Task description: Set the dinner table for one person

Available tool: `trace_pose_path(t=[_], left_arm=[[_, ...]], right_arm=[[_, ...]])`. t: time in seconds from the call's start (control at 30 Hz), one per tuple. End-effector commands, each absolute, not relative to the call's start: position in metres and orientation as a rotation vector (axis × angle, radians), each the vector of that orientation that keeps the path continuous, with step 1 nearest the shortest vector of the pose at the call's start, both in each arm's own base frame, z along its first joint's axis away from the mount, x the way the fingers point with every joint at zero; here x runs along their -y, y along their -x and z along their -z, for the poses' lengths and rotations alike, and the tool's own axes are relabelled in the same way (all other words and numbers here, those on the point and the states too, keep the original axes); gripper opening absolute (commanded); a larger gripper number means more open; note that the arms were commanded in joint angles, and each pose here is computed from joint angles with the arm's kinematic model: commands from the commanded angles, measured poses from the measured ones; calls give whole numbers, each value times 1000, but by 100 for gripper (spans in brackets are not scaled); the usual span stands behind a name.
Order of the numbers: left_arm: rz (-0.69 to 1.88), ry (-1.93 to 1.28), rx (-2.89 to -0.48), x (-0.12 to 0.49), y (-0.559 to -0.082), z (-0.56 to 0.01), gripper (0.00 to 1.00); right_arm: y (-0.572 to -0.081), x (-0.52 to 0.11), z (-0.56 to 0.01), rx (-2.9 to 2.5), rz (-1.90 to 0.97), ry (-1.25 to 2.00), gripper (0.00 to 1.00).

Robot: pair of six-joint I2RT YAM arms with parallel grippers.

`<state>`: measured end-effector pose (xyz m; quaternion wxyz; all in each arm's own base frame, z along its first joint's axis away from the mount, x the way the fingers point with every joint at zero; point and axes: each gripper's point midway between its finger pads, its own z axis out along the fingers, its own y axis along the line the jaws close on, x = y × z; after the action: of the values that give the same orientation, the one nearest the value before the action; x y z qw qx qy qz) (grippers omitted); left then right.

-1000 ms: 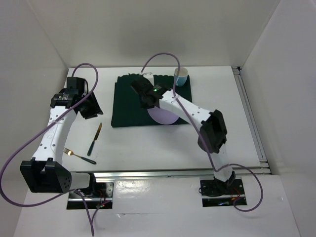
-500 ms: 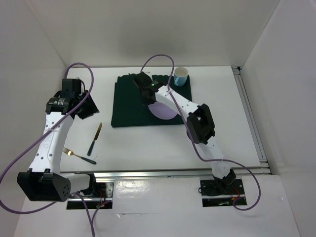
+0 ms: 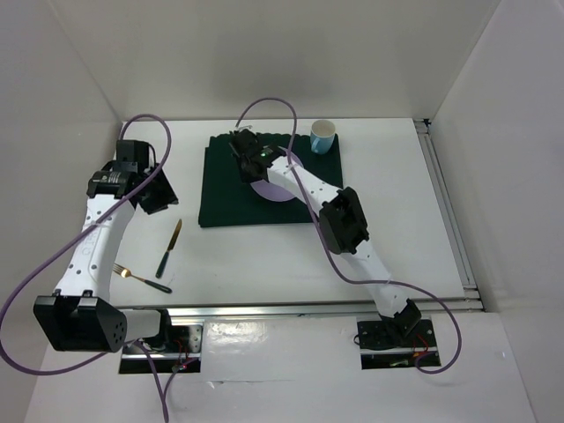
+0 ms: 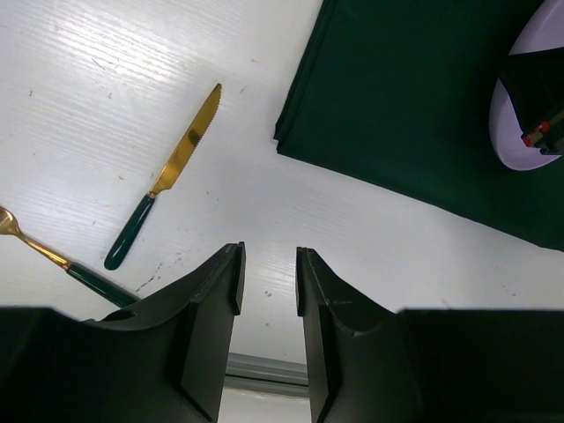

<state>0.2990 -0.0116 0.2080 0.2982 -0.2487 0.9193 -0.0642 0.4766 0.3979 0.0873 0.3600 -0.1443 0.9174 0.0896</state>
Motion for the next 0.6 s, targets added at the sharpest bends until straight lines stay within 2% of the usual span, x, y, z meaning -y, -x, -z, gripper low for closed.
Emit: trace_pose_path(t=[0.0, 0.07, 0.13, 0.17, 0.2, 0.27, 0.3, 0.33, 0.37, 0.47, 0.57], left_arm=[[121, 672, -2469, 7, -294, -197, 46], [120, 672, -2470, 7, -291, -195, 46], [150, 665, -2480, 11, -291, -192, 46], [150, 665, -2480, 11, -291, -192, 46], [145, 670, -2498, 11, -290, -186, 46], [139, 674, -2516, 11, -291, -181, 47], [120, 681, -2525, 9, -289, -177, 47], [70, 692, -2514, 2, -292, -174, 47], [43, 699, -2517, -1, -290, -171, 47], [-43, 723, -2555, -11, -293, -156, 49], [-68, 771, -2618, -13, -289, -129, 49]], right_arm=[[-496, -417, -95, -2284, -330, 356, 0], [-497, -423, -99, -2266, -368, 362, 5], [-496, -426, -97, -2274, -415, 378, 19], [-497, -430, -106, -2254, -442, 381, 28], [-493, -431, -107, -2259, -463, 393, 55], [-487, -438, -138, -2224, -548, 404, 74], [-484, -440, -155, -2204, -583, 400, 74], [-479, -445, -175, -2167, -607, 404, 81], [-468, -448, -209, -2117, -638, 409, 84], [-454, -439, -275, -2013, -662, 394, 85], [-440, -423, -291, -2010, -660, 376, 85]])
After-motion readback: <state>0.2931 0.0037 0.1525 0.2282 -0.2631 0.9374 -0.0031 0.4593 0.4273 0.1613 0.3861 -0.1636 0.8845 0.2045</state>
